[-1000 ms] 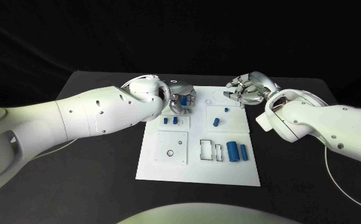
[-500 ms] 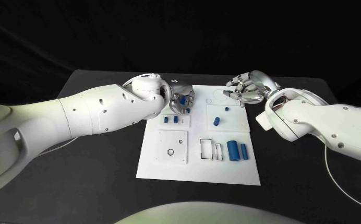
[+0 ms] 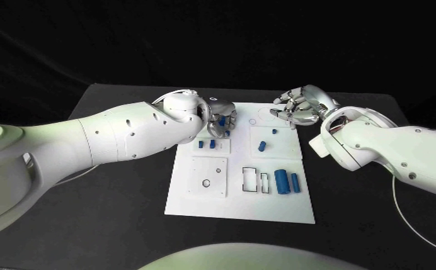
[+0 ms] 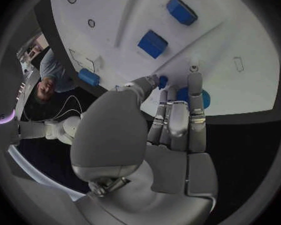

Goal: Assemble the parts on the task board

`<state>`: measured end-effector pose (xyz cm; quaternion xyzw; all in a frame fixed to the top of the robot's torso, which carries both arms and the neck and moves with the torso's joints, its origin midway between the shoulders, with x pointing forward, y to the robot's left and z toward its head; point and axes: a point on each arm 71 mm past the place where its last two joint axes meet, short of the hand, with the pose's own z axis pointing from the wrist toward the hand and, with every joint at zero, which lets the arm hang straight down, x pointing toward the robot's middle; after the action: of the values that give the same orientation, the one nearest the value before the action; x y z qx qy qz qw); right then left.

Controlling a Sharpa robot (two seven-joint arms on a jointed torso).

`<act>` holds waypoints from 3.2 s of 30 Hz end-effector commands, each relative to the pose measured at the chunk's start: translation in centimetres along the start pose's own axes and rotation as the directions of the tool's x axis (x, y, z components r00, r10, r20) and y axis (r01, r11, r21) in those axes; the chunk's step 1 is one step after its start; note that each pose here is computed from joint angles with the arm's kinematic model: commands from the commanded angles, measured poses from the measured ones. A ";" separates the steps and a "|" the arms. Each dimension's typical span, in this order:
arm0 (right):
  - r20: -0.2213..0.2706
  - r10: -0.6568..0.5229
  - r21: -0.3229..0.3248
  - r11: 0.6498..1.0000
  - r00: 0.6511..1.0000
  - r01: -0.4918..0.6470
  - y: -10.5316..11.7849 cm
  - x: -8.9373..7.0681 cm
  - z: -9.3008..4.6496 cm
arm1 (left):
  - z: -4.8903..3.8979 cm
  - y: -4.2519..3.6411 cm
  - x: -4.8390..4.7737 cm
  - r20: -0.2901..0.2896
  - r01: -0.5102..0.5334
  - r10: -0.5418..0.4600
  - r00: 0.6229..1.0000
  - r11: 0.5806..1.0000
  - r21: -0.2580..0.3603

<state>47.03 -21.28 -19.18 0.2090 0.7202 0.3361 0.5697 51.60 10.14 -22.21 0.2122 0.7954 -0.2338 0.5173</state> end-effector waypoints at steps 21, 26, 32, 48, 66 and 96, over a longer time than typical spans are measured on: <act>-0.002 -0.002 -0.012 1.000 1.000 0.002 0.2 0.1 0.0 | 0.18 -0.14 0.48 -0.048 -0.008 0.007 0.999 1.000 -0.007; -0.001 -0.002 -0.013 1.000 1.000 0.002 0.2 0.1 0.0 | 0.24 -0.21 0.46 -0.045 -0.005 0.005 0.999 1.000 -0.006; -0.001 -0.002 -0.014 1.000 1.000 0.002 0.2 0.1 0.0 | 0.29 -0.31 0.35 -0.023 0.008 -0.008 1.000 1.000 0.007; 0.008 -0.002 -0.011 1.000 1.000 0.003 0.1 0.0 0.1 | -1.17 0.94 -0.28 0.083 0.096 -0.098 0.992 0.995 0.027; 0.014 -0.002 -0.007 1.000 1.000 0.003 -0.1 -0.2 0.1 | -3.27 2.91 -0.66 0.108 0.172 -0.172 0.979 0.985 0.014; 0.011 -0.003 -0.004 1.000 1.000 0.003 -0.1 -0.1 0.1 | -4.62 5.34 0.57 0.049 0.188 -0.185 0.982 0.981 -0.056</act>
<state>47.24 -21.52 -19.21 0.2131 0.7168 0.3332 0.5742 51.22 17.28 -21.78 0.1149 0.8004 -0.2624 0.5266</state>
